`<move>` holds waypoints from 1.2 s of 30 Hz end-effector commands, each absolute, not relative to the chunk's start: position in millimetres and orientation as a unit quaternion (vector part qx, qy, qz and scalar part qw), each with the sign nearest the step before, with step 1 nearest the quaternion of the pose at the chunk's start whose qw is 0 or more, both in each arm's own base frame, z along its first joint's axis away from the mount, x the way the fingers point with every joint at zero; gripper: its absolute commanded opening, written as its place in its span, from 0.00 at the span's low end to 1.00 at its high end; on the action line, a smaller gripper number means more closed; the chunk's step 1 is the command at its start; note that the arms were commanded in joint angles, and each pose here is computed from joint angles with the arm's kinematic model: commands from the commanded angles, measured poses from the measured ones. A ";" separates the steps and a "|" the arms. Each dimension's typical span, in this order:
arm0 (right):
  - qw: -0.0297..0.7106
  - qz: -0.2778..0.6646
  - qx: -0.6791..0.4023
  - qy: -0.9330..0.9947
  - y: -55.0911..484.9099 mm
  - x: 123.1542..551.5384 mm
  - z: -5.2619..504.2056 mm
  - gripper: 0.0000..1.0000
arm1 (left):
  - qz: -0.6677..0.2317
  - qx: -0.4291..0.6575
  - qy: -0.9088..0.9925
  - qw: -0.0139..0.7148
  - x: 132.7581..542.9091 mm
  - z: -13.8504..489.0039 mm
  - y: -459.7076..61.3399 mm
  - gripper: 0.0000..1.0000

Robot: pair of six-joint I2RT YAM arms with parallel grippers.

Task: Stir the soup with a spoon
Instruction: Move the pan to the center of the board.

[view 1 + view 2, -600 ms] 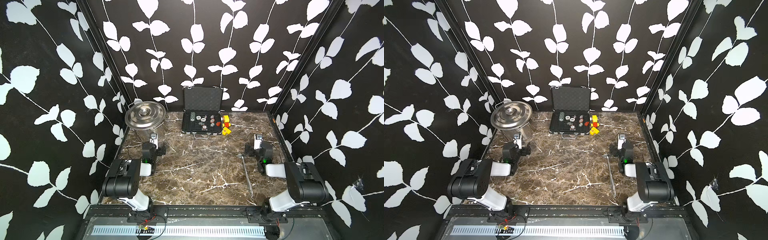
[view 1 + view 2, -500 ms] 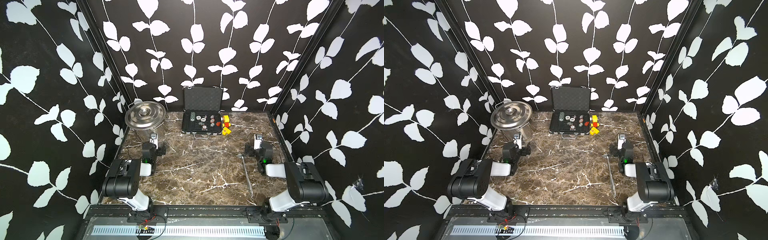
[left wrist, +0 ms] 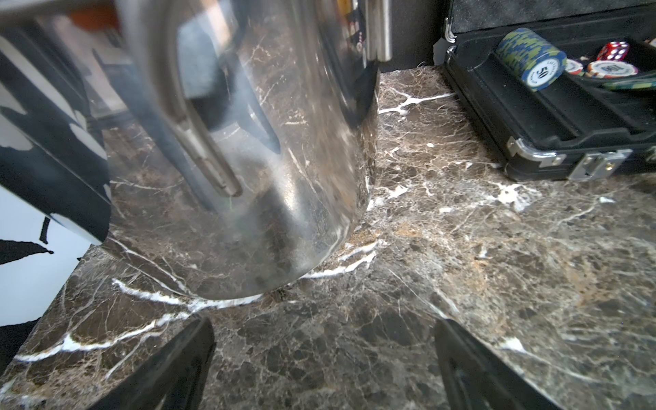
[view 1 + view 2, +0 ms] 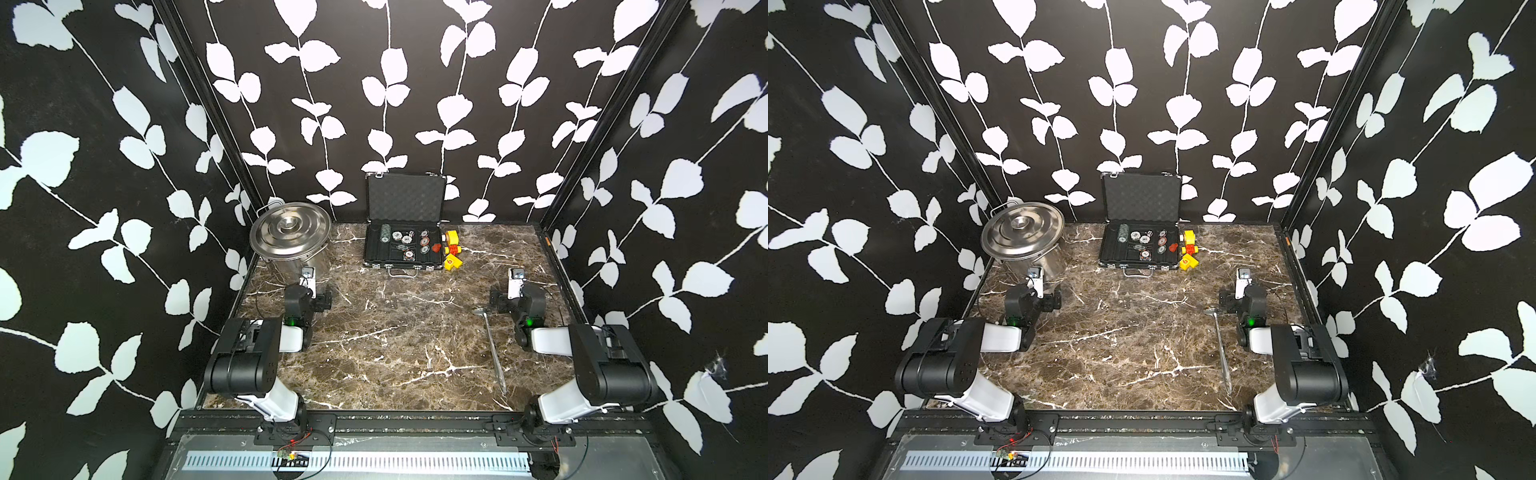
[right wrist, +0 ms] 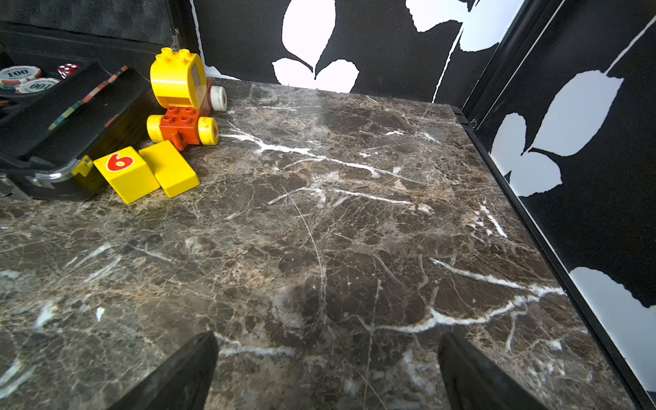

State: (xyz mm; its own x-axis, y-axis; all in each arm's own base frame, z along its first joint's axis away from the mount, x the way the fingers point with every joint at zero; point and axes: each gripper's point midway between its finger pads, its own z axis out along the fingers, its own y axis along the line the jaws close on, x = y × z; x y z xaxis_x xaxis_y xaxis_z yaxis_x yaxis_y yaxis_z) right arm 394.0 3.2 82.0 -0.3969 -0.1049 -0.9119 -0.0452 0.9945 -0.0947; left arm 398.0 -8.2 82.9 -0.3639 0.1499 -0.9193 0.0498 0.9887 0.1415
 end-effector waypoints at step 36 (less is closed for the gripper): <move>0.456 0.161 -0.098 0.870 106.5 363.6 201.4 0.87 | -0.017 0.022 0.920 0.391 338.7 269.3 -15.1 0.92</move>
